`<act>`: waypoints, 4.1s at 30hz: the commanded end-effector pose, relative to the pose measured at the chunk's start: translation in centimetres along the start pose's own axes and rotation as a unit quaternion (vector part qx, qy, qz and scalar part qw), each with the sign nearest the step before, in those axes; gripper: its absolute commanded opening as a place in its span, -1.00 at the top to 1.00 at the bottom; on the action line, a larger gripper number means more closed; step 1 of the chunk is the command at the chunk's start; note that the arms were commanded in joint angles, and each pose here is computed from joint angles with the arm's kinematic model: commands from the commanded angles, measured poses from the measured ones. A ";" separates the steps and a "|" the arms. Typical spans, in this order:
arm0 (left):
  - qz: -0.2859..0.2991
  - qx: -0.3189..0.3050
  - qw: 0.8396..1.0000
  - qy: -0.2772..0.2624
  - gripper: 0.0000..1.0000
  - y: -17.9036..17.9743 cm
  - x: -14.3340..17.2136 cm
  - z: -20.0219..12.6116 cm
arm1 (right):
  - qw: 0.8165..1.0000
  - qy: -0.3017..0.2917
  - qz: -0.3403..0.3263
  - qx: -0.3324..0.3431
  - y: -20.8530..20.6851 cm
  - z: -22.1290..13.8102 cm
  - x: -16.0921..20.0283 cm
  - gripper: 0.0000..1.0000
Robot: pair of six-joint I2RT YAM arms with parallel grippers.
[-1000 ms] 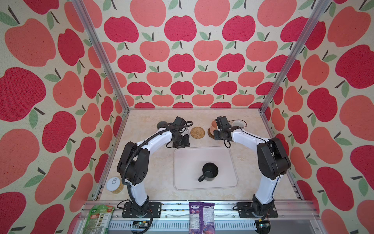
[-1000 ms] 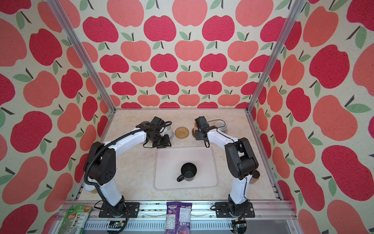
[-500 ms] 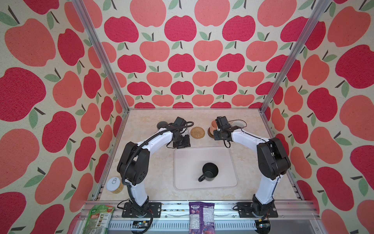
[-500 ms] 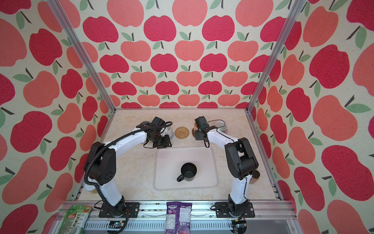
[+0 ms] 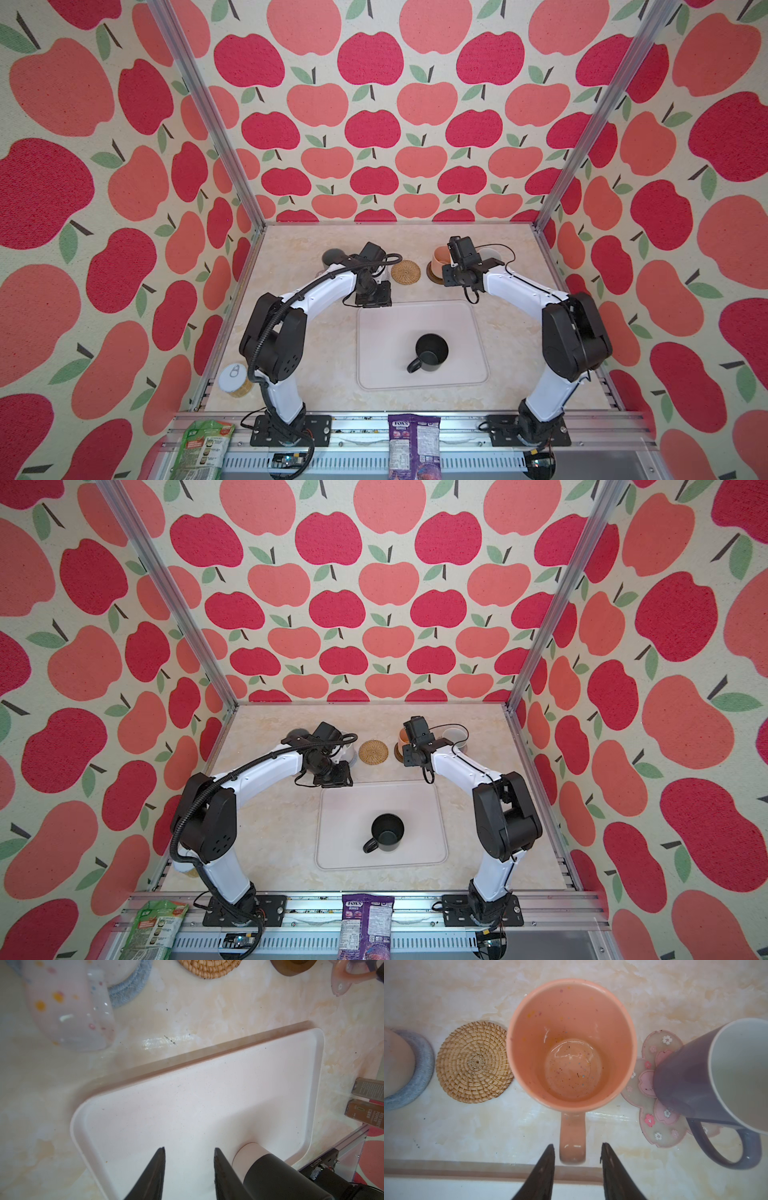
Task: Place cups on coasters
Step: Place the cup on the coaster, then pick up the cup from the tray.
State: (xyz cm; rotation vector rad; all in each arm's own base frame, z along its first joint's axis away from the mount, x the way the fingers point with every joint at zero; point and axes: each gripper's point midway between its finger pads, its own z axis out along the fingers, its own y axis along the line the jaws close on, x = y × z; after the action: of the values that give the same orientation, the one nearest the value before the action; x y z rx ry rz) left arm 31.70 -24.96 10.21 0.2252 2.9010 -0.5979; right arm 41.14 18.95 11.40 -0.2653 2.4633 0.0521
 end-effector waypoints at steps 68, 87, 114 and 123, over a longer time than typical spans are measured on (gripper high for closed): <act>0.320 -0.017 0.945 0.063 0.16 -9.9 17.9 4.9 | 0.993 -0.043 0.107 0.033 -6.0 -6.2 6.2 -0.10; 0.305 -0.023 0.951 0.044 1.00 -9.7 17.4 5.0 | 0.993 -0.036 0.112 0.026 -5.6 -5.6 5.5 -0.11; 0.240 -0.063 0.969 0.008 1.00 -8.9 14.3 3.5 | 0.992 -0.031 0.113 0.038 -6.0 -5.3 6.2 -0.12; 0.191 -0.097 0.977 -0.017 1.00 -9.0 11.7 3.0 | 0.993 -0.032 0.109 0.046 -6.6 -5.5 6.5 -0.12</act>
State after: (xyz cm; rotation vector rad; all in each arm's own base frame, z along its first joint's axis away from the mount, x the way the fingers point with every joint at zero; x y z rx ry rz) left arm 17.61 -32.71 7.32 0.8106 2.7704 -0.2736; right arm 34.15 11.66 11.53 0.0186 2.4245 0.0670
